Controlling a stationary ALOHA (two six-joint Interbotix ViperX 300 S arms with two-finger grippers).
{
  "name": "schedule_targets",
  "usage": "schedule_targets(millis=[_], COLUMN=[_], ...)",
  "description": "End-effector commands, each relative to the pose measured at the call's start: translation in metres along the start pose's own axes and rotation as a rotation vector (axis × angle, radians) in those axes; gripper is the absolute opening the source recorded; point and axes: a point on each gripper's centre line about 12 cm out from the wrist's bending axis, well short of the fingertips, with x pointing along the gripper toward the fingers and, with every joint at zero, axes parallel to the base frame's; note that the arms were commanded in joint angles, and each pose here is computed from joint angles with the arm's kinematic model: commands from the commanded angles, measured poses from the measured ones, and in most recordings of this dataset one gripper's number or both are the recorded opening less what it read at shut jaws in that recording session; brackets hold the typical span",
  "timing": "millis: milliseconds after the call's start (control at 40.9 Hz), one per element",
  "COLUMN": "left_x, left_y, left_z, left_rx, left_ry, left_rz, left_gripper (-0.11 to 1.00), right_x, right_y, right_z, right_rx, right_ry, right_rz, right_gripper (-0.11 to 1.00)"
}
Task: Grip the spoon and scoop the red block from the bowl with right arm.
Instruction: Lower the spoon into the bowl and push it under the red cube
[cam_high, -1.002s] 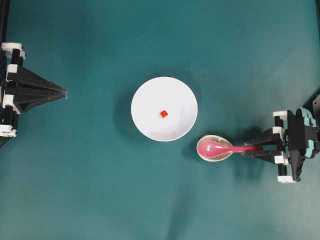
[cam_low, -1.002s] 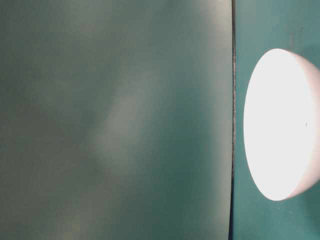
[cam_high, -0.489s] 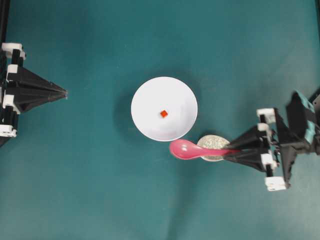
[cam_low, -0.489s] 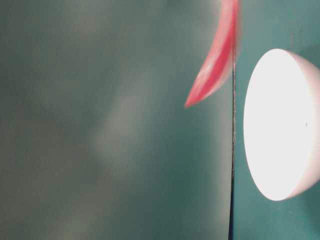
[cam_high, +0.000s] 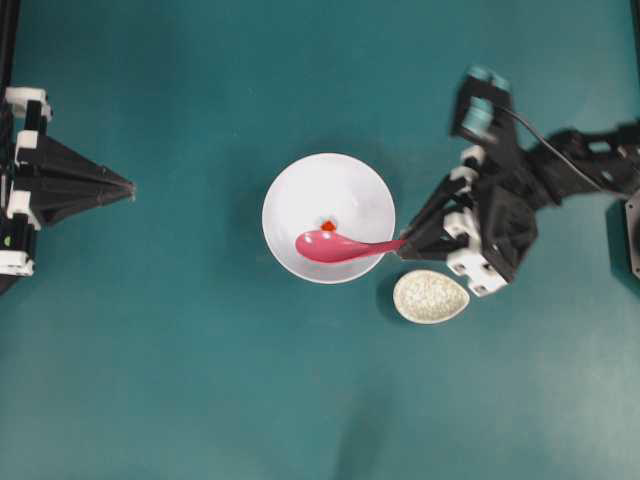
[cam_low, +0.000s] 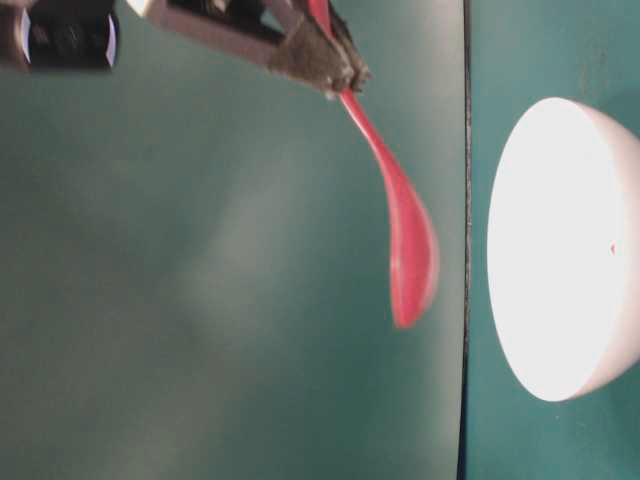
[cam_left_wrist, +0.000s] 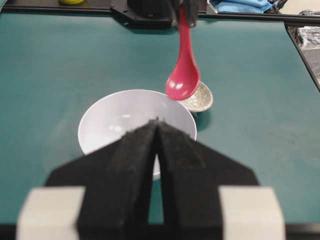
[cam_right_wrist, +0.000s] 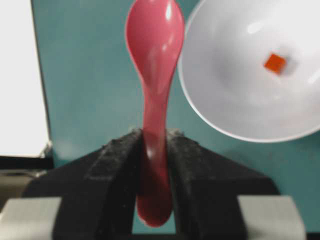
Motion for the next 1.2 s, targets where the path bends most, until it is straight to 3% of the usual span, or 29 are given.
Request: schedule_targets(millis=[0,98,293,538,660,929,1173], left_x=[0.002,0.001,0.002,0.002,0.002,0.001,0.001], left_y=[-0.001,-0.001,-0.001,-0.001,0.0,-0.001,0.0], left_z=[0.009,0.009,0.007,0.005,0.004,0.005,0.005], left_rx=[0.005,0.005,0.005,0.005,0.005,0.005,0.005], left_ry=[-0.021,-0.017,0.003,0.017,0.018,0.017,0.015], left_rz=[-0.004,-0.002,-0.003,-0.002,-0.001,-0.002,-0.001], left_gripper=[0.0,0.0,0.0,0.0,0.0,0.0,0.0], right_x=[0.0,0.008,0.02,0.026,0.028,0.036,0.046], right_y=[0.0,-0.003,-0.009,-0.025,-0.027,-0.027,-0.026], right_z=[0.02,0.026,0.035,0.034,0.035,0.03,0.025], right_rx=[0.014,0.0,-0.087,-0.116,-0.136,-0.199,-0.211], right_ry=[0.036,0.088,0.171,0.314,0.352,0.399,0.426], right_rz=[0.009,-0.006,-0.079,-0.253,-0.306,-0.342,-0.343], right_gripper=[0.24,0.24,0.24,0.24,0.24,0.24,0.24])
